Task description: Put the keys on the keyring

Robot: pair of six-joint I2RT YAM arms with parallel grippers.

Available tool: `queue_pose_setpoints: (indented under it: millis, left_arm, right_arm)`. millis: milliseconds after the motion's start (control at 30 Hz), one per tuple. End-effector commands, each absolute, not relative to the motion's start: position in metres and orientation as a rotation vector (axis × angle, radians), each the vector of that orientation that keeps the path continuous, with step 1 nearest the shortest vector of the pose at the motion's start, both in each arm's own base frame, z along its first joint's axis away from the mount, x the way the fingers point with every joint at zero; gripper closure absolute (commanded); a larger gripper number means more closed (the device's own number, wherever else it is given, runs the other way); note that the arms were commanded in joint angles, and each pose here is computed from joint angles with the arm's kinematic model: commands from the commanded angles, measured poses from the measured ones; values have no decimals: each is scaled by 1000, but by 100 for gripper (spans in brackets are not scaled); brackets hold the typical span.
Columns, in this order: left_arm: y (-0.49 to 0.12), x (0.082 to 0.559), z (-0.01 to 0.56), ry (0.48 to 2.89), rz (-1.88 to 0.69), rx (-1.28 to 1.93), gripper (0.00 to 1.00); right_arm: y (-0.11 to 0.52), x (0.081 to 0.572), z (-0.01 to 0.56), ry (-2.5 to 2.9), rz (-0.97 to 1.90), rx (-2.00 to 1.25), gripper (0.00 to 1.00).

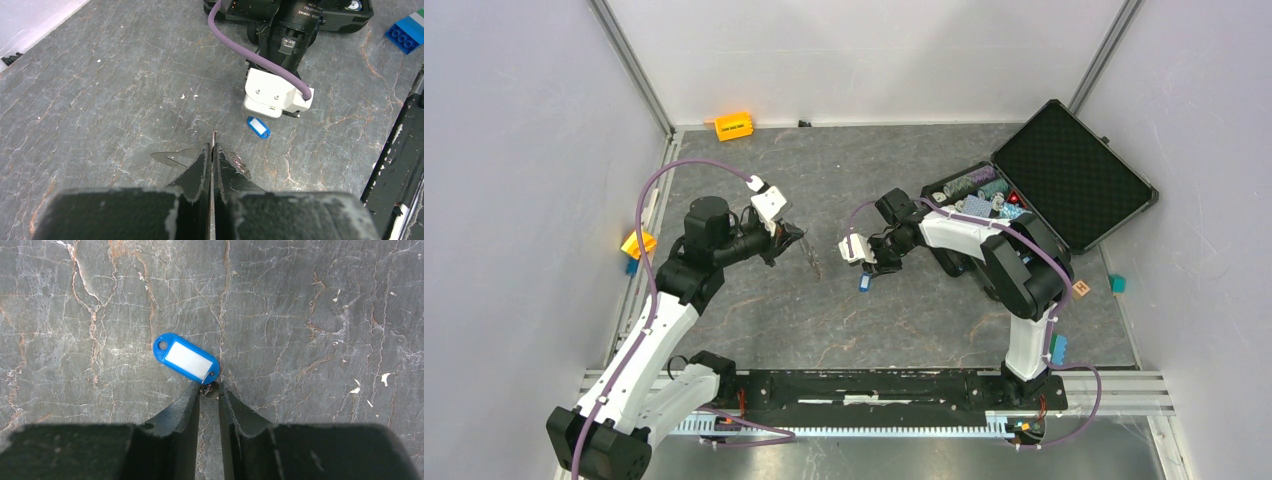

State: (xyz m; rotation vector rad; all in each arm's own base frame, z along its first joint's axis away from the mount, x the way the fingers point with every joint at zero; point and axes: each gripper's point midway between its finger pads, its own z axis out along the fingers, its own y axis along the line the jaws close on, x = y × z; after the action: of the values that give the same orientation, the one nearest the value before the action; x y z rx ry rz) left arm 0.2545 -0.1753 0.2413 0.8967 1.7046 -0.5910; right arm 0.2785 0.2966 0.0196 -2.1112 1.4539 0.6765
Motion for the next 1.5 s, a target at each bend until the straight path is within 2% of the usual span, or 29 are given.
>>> queue_pose_setpoints:
  millis: [0, 500, 800, 1067, 1400, 1467]
  left_arm:
    - [-177, 252, 248, 1656, -590, 931, 98]
    - [-177, 252, 247, 1658, -593, 936, 98]
    - [-177, 252, 247, 1657, -595, 937, 98]
    - [-177, 251, 246, 1656, -595, 939, 98]
    - [-178, 250, 246, 1651, -600, 946, 98]
    - [-178, 250, 246, 1652, -601, 945, 98]
  right_arm:
    - [306, 285, 28, 1413, 669, -2096, 74]
    - [311, 287, 26, 1410, 675, -2099, 77]
    - [313, 288, 28, 1418, 679, -2087, 82]
    - [316, 290, 35, 1414, 683, -2067, 100]
    - [315, 290, 34, 1420, 679, -2060, 100]
    - [315, 290, 32, 1423, 676, -2062, 95]
